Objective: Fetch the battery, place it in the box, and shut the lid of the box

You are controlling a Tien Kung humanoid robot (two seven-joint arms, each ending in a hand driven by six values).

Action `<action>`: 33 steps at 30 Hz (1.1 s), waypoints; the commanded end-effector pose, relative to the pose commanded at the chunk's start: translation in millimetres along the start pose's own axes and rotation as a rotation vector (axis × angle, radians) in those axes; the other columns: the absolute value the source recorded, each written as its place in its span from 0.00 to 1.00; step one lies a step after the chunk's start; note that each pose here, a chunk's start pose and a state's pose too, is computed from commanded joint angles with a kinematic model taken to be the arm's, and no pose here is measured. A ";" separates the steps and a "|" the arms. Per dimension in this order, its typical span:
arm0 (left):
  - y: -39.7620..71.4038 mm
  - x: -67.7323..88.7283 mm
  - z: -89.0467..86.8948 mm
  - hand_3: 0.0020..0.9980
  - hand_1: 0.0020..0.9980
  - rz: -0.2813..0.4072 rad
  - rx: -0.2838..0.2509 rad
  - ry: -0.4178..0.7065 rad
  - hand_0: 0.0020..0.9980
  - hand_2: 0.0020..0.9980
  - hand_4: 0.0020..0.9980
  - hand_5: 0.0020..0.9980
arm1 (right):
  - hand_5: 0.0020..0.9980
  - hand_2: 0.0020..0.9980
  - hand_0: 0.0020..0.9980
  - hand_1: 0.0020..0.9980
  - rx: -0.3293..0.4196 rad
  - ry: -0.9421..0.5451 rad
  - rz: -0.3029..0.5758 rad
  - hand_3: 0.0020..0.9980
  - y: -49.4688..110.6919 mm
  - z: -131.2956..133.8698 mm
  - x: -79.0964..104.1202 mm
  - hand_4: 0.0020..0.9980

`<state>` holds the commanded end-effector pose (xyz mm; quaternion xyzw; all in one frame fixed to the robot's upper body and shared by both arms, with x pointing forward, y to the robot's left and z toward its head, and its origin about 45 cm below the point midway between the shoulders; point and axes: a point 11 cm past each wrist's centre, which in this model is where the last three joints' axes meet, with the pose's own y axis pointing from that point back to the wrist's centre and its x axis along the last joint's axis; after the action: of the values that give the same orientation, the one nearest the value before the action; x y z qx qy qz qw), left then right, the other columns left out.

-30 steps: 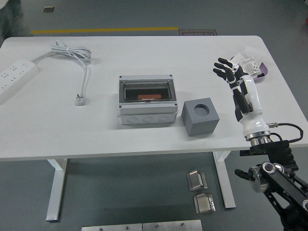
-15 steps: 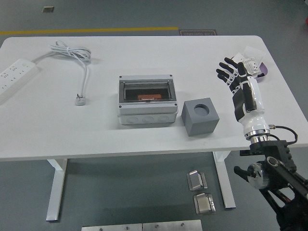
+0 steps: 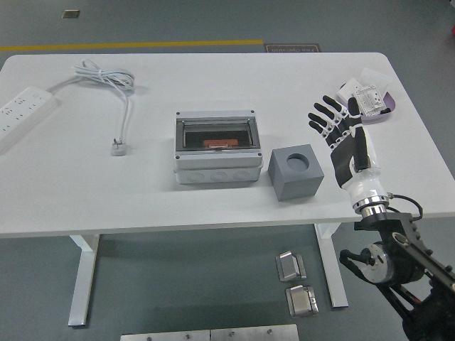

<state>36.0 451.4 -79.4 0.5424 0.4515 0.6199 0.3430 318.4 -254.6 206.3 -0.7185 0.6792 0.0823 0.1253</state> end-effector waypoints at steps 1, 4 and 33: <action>-0.2 0.2 -0.6 0.62 0.71 0.001 -0.002 0.005 0.69 0.60 0.45 0.02 | 0.83 0.75 0.81 0.73 -0.005 -0.005 -0.002 0.78 0.3 0.9 -0.6 0.99; -0.8 0.1 -1.6 0.62 0.71 0.002 -0.008 0.016 0.69 0.60 0.45 0.02 | 0.83 0.75 0.81 0.73 -0.014 -0.023 -0.006 0.78 0.5 2.5 -2.8 0.99; 0.9 8.9 4.5 0.62 0.70 0.017 -0.005 -0.010 0.68 0.61 0.49 0.06 | 0.83 0.74 0.81 0.72 -0.053 -0.037 -0.038 0.75 -0.4 13.1 -16.0 0.97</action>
<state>38.9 460.0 -75.3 0.5486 0.4435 0.6212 0.3413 318.4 -235.5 198.4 -0.7327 0.6605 0.1113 0.1203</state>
